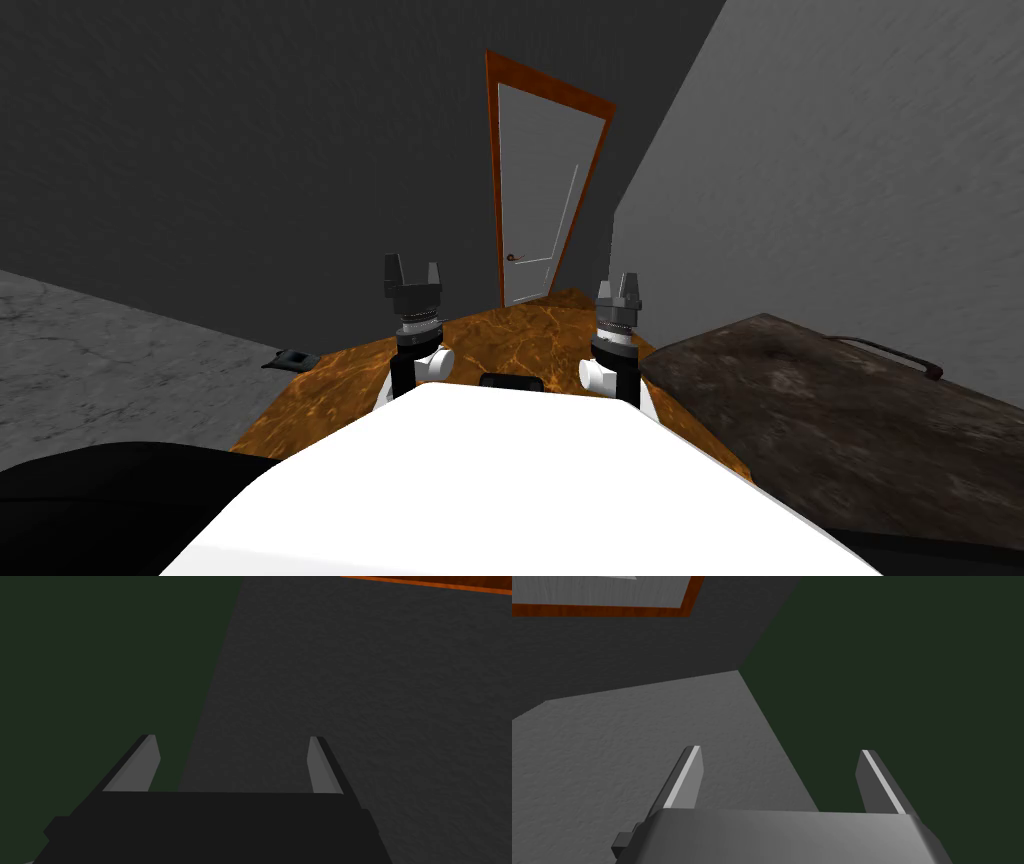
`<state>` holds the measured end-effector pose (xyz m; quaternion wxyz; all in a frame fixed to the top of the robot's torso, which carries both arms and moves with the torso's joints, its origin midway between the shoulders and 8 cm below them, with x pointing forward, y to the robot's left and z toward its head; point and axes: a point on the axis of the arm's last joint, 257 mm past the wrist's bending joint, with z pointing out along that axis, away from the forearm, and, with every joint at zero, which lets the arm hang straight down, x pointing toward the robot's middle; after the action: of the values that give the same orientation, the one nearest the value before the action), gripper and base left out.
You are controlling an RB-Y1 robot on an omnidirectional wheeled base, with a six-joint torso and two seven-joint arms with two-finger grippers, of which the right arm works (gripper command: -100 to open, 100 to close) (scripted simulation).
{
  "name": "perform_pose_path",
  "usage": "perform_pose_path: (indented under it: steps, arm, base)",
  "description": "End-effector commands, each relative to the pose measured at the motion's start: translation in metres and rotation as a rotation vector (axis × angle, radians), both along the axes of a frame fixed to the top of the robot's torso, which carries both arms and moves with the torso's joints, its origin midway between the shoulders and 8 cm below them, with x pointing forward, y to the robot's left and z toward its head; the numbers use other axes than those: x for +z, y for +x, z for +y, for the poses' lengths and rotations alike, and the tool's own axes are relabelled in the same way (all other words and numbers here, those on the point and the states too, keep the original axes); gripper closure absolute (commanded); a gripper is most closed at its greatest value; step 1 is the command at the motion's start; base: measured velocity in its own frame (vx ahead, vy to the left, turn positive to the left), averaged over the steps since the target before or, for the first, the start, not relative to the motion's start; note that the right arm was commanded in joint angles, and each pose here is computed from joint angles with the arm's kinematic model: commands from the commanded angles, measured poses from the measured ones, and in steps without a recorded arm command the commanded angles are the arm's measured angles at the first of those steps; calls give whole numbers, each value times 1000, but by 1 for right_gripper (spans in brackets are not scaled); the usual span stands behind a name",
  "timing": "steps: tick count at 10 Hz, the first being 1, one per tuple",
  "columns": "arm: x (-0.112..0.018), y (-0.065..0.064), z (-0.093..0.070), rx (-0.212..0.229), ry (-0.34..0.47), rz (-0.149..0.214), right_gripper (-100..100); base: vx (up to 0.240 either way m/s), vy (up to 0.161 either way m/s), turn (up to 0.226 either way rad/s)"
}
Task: Pull the door open
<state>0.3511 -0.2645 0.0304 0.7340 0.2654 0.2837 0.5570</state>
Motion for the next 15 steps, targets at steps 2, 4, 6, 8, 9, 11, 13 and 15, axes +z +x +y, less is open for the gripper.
perform_pose_path:
  steps: [2,4,6,8,9,11,13,15]
  arm:
    - [-15,11,1,13,-4,27,-100]
    - [-27,21,1,23,-6,49,-100]
    - [-39,29,0,31,-7,69,-100]
    - [-50,38,0,38,-9,90,-100]
    - [-57,43,-1,42,-9,103,-100]
    - [-72,53,-2,49,-9,128,-100]
    - [-87,63,-4,55,-8,154,-100]
    - [-95,68,-5,57,-7,169,-100]
  base:
    - [46,3,93]
    - [94,-7,69]
    - [87,-11,72]
    - [76,1,71]
    - [68,-4,74]
    - [81,-14,100]
    - [86,-5,91]
    - [54,-8,50]
